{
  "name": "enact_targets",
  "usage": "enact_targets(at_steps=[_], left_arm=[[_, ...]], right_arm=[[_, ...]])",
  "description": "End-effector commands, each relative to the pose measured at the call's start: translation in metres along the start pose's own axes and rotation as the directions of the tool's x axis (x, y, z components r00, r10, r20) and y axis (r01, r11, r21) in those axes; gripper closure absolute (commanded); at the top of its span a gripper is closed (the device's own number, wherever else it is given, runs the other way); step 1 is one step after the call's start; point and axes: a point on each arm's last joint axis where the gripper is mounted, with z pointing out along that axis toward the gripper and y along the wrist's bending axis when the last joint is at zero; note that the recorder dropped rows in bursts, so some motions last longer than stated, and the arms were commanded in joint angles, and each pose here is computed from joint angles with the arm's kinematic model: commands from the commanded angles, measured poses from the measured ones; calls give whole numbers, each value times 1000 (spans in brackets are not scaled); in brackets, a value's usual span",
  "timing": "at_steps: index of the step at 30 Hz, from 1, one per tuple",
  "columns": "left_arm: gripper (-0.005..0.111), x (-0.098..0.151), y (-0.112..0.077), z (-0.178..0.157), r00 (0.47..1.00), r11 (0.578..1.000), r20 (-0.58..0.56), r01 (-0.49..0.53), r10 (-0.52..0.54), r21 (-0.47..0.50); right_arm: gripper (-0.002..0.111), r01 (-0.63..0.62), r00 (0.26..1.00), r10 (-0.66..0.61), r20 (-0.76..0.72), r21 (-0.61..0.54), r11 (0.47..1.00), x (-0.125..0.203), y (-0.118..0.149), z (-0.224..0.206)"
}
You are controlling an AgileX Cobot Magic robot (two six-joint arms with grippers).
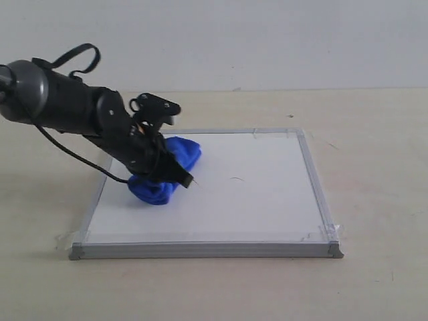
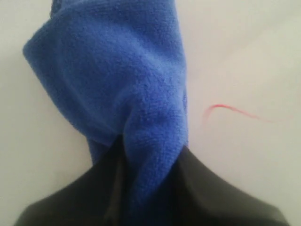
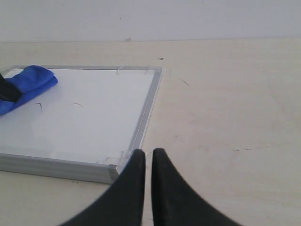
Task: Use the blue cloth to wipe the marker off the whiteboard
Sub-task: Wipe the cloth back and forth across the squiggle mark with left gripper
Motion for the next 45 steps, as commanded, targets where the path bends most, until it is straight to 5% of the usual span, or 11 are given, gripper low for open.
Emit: enact_targets(at_steps=[1, 5, 8, 13, 20, 24, 27, 35, 39, 41, 45], left_arm=[[102, 13, -69, 19, 989, 989, -87, -110, 119, 102], [102, 11, -104, 24, 981, 977, -80, -162, 174, 139], [102, 1, -110, 24, 980, 973, -50, -183, 192, 139], [102, -24, -71, 27, 995, 994, -61, -74, 78, 75], [102, -18, 13, 30, 966, 976, -225, 79, -125, -203], [102, -15, 19, 29, 956, 974, -244, 116, -163, -197], [102, -17, -7, 31, 962, 992, -257, 71, -95, -100], [102, -26, -123, 31, 966, 971, -134, -205, 220, 122], [102, -32, -142, 30, 968, 962, -41, -242, 249, 128], [102, -38, -124, 31, 976, 973, -54, -207, 213, 100], [102, -45, -28, 30, 990, 996, -109, 91, -93, -23]], right_arm=[[107, -2, 1000, 2, 10, 2, 1000, -1, 0, 0], [107, -2, 1000, 2, 13, 2, 1000, -1, 0, 0], [107, -2, 1000, 2, 13, 2, 1000, -1, 0, 0], [107, -2, 1000, 2, 13, 2, 1000, -1, 0, 0], [107, -2, 1000, 2, 13, 2, 1000, -1, 0, 0], [107, -2, 1000, 2, 13, 2, 1000, -1, 0, 0], [107, -2, 1000, 2, 13, 2, 1000, -1, 0, 0], [107, -2, 1000, 2, 13, 2, 1000, -1, 0, 0], [107, -2, 1000, 2, 13, 2, 1000, -1, 0, 0], [107, -2, 1000, 2, 13, 2, 1000, -1, 0, 0], [107, -2, 1000, 2, 13, 2, 1000, -1, 0, 0]])
